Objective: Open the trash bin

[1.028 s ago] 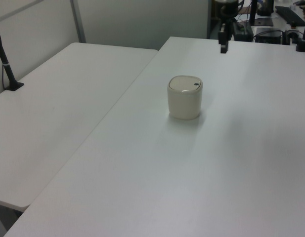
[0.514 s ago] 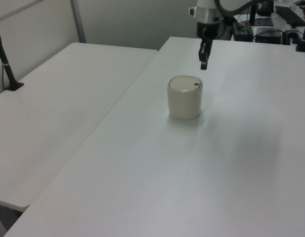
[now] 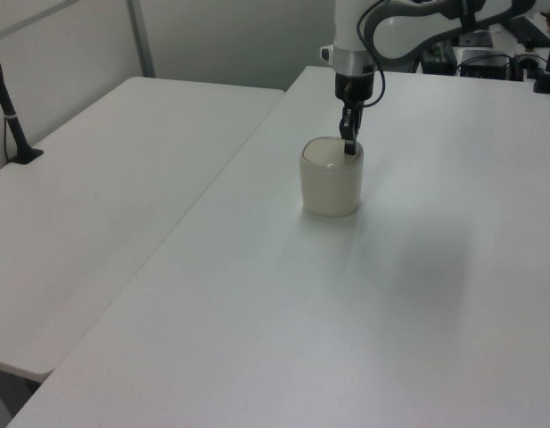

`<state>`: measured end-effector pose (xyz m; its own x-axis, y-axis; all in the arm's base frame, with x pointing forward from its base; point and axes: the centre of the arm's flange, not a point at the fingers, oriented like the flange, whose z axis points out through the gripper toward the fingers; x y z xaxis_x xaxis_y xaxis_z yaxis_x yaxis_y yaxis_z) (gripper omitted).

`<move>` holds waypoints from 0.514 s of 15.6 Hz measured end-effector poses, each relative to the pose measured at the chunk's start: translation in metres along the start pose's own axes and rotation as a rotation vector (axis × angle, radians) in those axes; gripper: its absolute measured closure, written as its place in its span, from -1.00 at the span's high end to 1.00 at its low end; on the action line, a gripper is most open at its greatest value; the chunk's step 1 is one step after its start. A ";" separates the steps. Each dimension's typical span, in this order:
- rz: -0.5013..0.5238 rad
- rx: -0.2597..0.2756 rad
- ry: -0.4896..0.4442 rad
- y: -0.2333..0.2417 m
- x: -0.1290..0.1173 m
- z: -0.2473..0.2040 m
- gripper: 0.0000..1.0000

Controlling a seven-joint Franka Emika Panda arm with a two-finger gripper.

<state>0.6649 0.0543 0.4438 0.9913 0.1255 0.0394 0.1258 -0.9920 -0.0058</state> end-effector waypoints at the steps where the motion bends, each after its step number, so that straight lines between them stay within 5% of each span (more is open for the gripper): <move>1: -0.001 0.000 0.000 -0.002 0.001 0.001 -0.98; 8: 0.008 0.001 0.018 -0.001 -0.002 -0.023 -0.96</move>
<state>0.6619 0.0545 0.4667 0.9915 0.1169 0.0573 0.1175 -0.9930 -0.0068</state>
